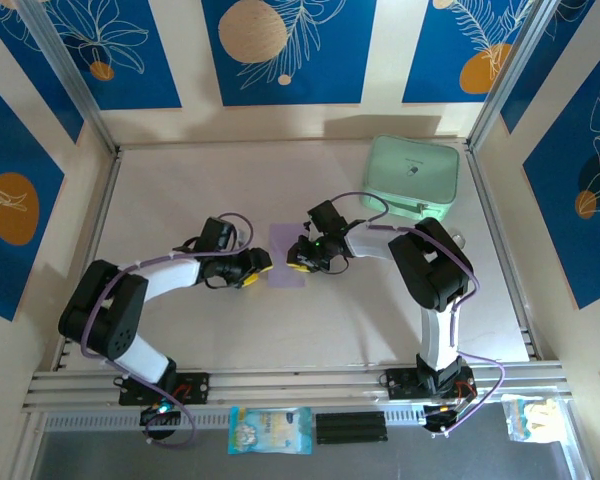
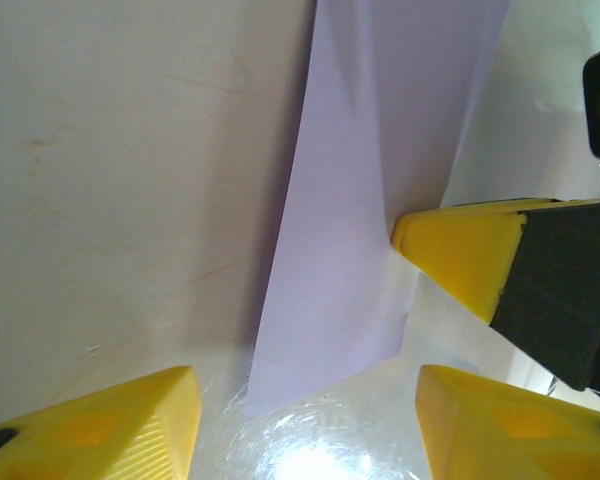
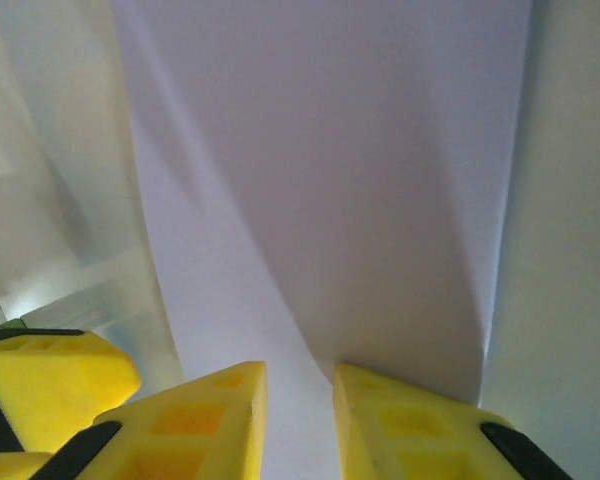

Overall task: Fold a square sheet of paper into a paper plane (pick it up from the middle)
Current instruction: Third fold the triangle at the center of the table.

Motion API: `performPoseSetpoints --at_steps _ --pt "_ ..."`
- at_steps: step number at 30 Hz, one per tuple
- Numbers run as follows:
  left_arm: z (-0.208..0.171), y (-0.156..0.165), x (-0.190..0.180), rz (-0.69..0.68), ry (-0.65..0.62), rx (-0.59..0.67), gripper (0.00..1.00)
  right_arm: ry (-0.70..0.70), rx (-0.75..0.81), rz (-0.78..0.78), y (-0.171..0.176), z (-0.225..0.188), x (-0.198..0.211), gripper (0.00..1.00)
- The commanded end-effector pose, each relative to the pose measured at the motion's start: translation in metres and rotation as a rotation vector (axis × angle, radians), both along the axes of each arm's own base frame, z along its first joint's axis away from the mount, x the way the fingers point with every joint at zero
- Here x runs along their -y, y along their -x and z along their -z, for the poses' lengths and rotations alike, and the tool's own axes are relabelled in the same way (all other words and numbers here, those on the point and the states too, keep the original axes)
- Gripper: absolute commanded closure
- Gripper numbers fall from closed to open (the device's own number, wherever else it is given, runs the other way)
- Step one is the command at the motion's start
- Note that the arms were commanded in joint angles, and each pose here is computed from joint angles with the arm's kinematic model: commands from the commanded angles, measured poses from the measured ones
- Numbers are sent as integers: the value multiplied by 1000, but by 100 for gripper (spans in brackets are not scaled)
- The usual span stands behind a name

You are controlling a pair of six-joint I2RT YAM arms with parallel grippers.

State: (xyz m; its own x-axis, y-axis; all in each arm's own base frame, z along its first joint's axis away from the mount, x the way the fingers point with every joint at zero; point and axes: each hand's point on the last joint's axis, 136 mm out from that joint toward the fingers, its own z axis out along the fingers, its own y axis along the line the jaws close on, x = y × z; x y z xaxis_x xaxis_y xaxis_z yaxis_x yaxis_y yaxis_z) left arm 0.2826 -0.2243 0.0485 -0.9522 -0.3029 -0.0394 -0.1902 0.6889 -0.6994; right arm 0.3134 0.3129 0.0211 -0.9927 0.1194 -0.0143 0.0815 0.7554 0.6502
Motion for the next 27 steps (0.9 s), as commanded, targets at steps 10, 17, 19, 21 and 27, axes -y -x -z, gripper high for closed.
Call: performPoseSetpoints --at_steps 10,17,19,21,27 --pt "11 5 12 51 -4 -37 56 63 -98 26 17 37 22 75" --pt "11 -1 18 84 -2 -28 59 65 -99 23 17 37 23 76" --pt "10 -2 20 91 4 -25 60 65 -100 23 17 37 23 76" --pt "10 -4 21 97 9 -26 60 66 -101 22 17 38 24 76" --pt "14 -7 20 97 -15 -27 58 69 -102 25 17 38 25 76"
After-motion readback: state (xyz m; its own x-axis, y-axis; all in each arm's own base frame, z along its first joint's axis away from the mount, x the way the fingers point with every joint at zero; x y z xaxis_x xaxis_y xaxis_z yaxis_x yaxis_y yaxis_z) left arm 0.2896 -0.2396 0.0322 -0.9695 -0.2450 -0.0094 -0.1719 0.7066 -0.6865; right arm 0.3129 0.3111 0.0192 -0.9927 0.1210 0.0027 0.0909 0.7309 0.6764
